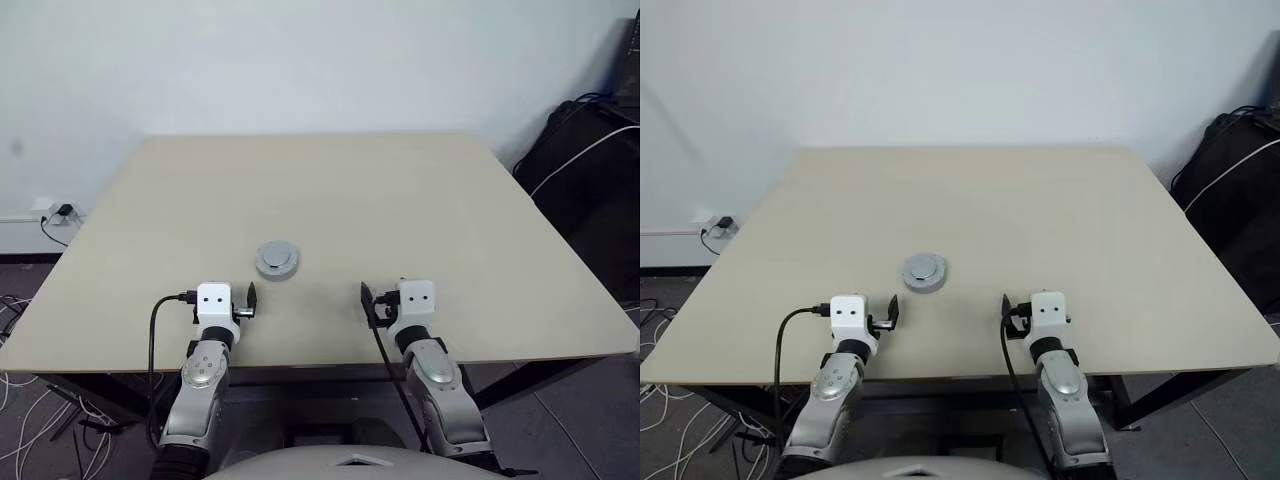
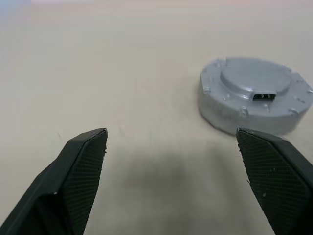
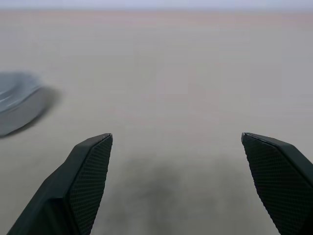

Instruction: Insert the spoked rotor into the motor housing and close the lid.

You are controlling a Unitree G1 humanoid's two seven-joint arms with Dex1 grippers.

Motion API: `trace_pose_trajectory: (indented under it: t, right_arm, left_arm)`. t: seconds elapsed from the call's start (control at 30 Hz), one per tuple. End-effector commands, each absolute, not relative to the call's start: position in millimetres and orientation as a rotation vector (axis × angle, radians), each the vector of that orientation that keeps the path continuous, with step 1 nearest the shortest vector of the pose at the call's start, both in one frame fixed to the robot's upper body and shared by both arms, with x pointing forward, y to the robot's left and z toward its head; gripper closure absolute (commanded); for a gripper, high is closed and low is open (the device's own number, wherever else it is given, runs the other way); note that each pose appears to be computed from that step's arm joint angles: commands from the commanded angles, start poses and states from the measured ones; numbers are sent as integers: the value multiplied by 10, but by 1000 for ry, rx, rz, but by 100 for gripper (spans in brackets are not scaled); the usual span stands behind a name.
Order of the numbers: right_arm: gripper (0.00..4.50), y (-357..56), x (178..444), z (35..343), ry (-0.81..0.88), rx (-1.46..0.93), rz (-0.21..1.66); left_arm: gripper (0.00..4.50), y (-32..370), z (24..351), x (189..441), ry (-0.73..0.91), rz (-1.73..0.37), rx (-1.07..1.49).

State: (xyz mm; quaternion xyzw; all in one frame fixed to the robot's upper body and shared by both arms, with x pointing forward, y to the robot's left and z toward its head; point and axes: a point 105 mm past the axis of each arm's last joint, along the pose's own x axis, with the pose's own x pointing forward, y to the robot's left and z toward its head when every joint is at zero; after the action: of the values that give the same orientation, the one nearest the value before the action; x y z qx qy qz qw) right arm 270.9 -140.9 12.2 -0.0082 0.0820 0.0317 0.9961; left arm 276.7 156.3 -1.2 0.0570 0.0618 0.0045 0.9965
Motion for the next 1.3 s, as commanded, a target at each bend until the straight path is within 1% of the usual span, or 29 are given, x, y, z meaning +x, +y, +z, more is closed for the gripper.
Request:
trace_pose_trajectory:
  t: [0.03,0.2,0.33,0.6,0.97,1.1,1.3]
  right_arm:
    - [0,-1448,2689,231,84,-29,28]
    - [0,-1454,2643,152,110,-34,17]
    - [0,-1472,2645,128,119,-10,-3]
    - [0,-1443,2656,120,111,2,-5]
    - [0,-1406,2739,201,64,-3,19]
    - [0,-1357,2755,235,39,7,67]
    - [0,-1385,2760,251,16,17,53]
  left_arm:
    - [4,1555,131,2798,23,29,115]
    - [4,1624,168,2793,-21,87,104]
    - [4,1608,205,2790,-47,70,95]
    - [4,1601,193,2794,-46,56,93]
    - [4,1620,187,2809,-47,61,103]
    - [4,1631,181,2802,-45,63,106]
    - [4,1645,194,2817,-46,64,107]
